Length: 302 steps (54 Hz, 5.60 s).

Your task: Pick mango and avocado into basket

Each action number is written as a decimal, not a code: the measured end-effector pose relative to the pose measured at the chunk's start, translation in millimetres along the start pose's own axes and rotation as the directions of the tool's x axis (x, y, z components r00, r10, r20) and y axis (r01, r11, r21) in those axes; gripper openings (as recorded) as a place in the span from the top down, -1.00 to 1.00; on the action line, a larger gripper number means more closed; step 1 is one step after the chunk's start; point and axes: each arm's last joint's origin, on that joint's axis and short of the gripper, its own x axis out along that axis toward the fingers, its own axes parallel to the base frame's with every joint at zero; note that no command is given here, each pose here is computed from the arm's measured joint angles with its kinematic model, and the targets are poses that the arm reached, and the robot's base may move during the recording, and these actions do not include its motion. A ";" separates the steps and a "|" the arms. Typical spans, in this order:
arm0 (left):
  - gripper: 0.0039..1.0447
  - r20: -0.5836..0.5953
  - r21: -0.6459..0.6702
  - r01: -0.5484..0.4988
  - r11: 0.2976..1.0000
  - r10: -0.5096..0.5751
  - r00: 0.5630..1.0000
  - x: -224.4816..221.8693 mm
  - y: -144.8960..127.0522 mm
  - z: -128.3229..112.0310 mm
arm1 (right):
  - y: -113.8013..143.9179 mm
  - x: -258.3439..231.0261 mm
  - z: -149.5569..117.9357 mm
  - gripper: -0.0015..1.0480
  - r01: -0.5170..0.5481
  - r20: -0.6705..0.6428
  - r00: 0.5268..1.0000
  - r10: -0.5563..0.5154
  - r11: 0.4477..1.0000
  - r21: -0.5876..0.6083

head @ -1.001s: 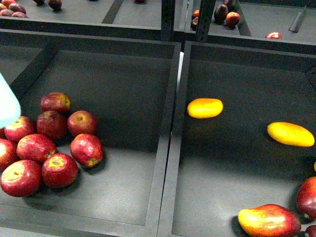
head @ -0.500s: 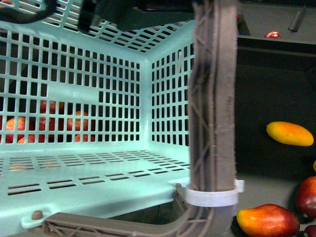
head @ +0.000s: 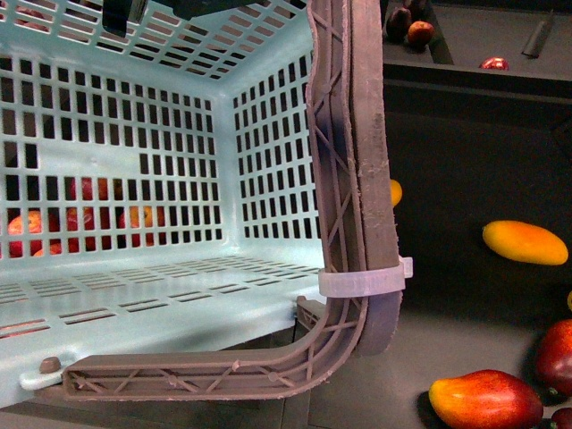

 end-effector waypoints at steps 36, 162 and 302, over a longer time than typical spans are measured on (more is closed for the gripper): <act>0.79 -0.005 -0.004 0.002 1.000 -0.002 1.000 -0.1 0.4 -0.9 | -4.4 5.6 0.8 -0.85 0.292 -0.150 0.949 -0.278 0.954 0.075; 0.79 -0.004 -0.003 0.004 1.000 -0.004 1.000 -0.2 0.0 -0.9 | -131.7 221.9 -223.2 -0.85 0.840 -0.804 0.364 -0.470 0.538 0.066; 0.79 -0.011 -0.014 -0.003 1.000 0.003 1.000 -0.2 1.8 -3.1 | 149.0 213.0 11.2 -0.14 -0.237 -0.353 0.734 0.580 0.706 0.668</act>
